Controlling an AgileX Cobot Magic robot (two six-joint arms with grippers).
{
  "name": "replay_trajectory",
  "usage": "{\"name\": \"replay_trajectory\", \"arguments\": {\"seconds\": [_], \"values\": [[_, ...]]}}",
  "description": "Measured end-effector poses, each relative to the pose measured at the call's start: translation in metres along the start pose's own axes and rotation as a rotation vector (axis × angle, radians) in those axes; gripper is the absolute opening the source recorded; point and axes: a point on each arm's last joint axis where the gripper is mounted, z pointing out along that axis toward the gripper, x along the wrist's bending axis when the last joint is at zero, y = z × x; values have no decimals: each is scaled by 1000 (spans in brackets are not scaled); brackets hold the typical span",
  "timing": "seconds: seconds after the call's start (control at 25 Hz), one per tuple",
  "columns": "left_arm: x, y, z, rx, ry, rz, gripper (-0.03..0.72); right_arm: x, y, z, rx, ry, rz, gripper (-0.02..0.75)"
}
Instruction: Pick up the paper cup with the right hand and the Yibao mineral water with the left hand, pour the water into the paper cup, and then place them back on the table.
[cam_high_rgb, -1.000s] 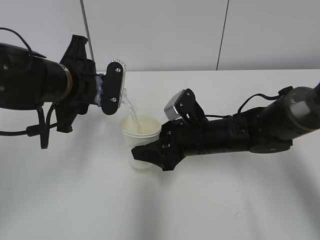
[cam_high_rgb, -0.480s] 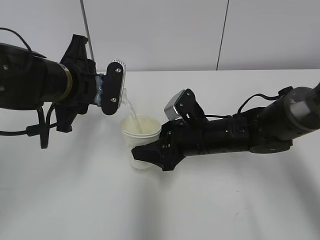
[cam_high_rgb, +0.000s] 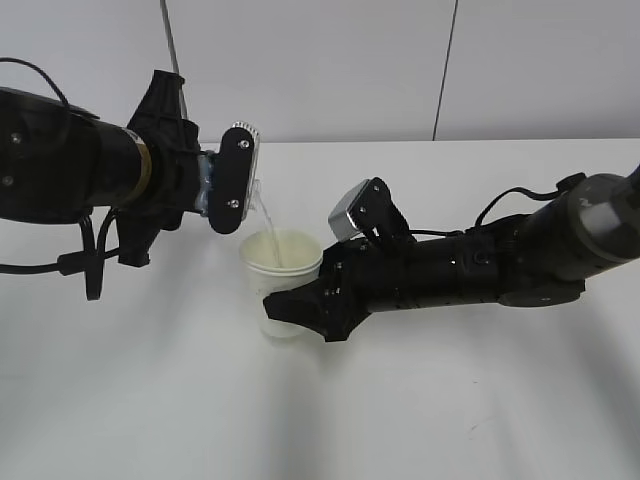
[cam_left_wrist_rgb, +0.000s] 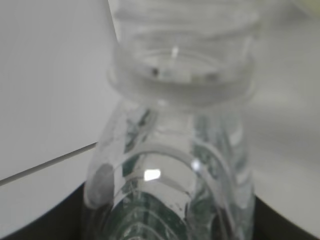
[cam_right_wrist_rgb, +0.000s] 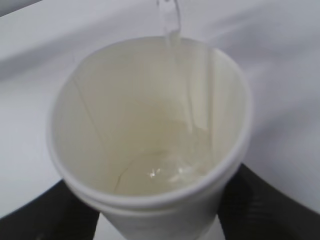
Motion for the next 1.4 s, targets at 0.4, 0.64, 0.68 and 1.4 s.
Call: {"name": "replay_trajectory", "arguments": {"seconds": [0.4,0.64,0.68,1.4], "values": [[0,-1,0,11,2,2,372,0,0,0,2,-1,0,507],[0,-1,0,12,3,2,372,0,0,0,1,-2,2,507],[0,-1,0,12,3,2,372,0,0,0,0,-3,3,507],[1,-1,0,16,13,23,372,-2,-1,0,4,-17,9,507]]}}
